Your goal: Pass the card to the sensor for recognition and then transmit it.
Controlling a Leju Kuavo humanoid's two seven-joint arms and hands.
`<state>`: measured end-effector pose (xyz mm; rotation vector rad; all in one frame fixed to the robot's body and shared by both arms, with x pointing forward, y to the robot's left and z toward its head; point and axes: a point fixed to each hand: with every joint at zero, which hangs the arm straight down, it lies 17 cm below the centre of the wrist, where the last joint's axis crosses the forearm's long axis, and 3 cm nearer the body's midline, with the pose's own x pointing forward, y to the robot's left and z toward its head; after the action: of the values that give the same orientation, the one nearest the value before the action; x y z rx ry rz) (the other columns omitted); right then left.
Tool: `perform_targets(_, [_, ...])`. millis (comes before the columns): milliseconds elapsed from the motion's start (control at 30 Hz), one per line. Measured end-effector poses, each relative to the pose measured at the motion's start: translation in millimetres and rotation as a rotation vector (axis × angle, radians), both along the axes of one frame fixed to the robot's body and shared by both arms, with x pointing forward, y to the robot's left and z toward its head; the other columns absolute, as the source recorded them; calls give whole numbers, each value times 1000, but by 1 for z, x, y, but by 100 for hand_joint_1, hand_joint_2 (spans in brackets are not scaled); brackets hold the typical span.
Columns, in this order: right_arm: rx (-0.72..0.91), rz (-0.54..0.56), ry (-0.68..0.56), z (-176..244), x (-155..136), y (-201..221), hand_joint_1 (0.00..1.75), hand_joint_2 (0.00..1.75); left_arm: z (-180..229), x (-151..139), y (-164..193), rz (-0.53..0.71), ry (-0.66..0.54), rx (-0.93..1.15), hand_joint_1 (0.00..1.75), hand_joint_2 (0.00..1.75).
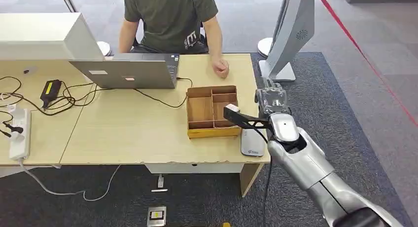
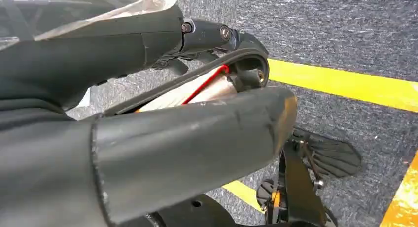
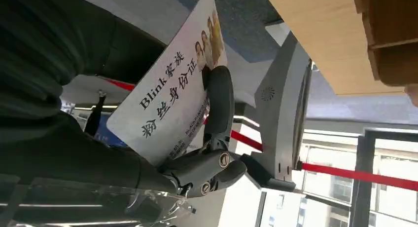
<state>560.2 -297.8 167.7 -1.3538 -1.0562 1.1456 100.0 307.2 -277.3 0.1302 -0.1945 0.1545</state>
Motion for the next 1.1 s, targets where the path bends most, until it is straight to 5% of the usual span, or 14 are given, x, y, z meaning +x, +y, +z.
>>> perform_targets(1100, [0, -31, 103, -56, -15, -27, 175, 175, 1, 3, -2, -19, -17, -6, 0, 0])
